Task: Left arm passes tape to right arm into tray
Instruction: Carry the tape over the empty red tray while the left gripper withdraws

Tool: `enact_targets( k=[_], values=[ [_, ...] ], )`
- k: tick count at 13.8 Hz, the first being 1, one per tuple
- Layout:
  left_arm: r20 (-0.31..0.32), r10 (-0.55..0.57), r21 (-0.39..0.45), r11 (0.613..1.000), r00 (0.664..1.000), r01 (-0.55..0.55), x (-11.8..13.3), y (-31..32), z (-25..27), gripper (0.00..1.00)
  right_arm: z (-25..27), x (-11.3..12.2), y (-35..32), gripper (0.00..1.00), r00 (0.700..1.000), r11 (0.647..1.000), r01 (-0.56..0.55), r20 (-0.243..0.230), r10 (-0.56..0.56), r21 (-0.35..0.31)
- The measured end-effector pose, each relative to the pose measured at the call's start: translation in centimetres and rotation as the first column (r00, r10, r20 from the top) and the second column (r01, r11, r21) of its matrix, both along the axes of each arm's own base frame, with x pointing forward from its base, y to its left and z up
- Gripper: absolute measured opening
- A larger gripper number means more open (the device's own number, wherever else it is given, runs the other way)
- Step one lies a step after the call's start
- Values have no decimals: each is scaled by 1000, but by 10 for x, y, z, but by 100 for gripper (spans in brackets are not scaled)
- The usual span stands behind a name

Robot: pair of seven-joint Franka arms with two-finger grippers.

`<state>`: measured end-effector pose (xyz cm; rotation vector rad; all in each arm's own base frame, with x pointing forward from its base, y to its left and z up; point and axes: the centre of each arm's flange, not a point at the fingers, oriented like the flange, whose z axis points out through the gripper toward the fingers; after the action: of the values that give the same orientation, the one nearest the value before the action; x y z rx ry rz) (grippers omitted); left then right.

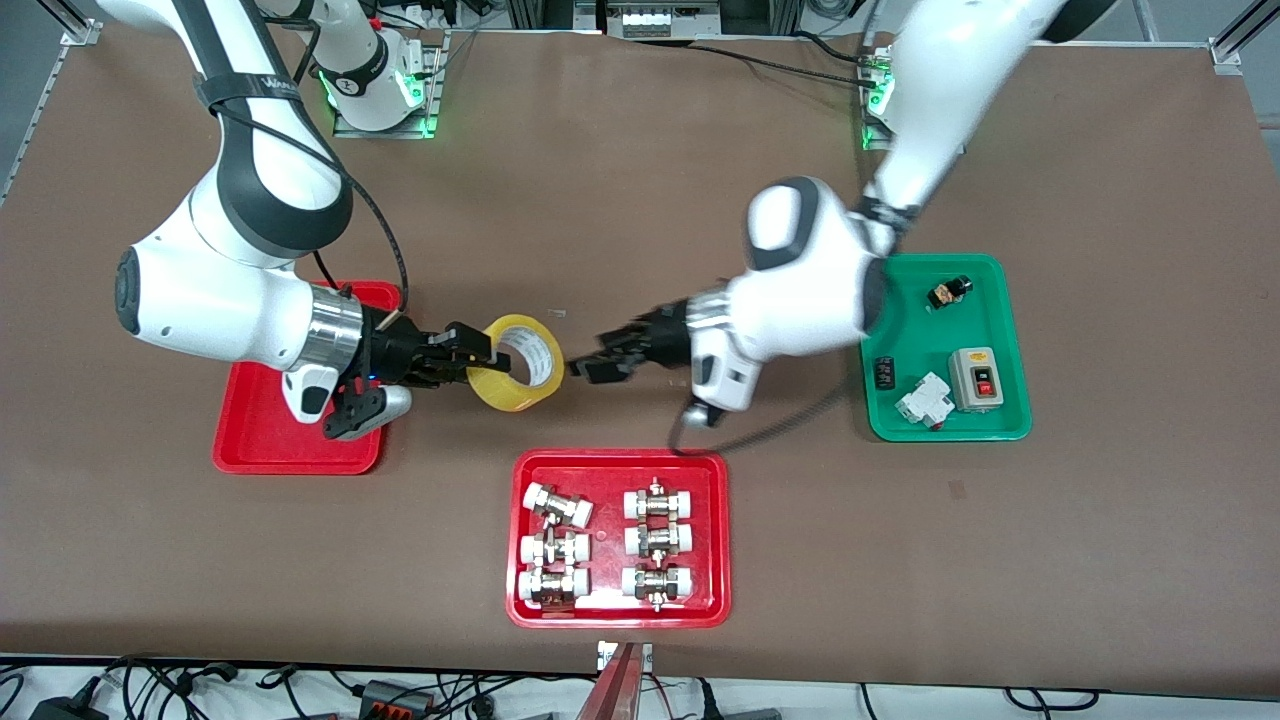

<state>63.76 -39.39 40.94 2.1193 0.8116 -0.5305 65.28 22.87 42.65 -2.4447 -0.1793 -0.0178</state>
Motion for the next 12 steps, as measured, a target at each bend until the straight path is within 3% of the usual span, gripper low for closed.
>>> enact_targets(
  k=[2,5,9,11,12],
  values=[
    [-48,-123,99,987,991,127,16,90,24,100,-13,7,-46,55,999,1000,-19,-30,19,0],
    [-51,-259,276,925,965,263,8,178,72,100,-56,13,-149,55,996,998,-59,-71,60,18],
    [-122,-352,550,755,928,359,-20,221,107,100,-124,1,-249,55,986,987,-156,-53,157,25],
    [-104,-411,628,679,906,380,-21,240,117,100,-156,-6,-285,55,980,980,-194,-38,196,41],
    [-89,-434,648,659,896,383,-20,254,124,100,-170,-11,-299,55,977,977,-210,-35,212,44]
  ],
)
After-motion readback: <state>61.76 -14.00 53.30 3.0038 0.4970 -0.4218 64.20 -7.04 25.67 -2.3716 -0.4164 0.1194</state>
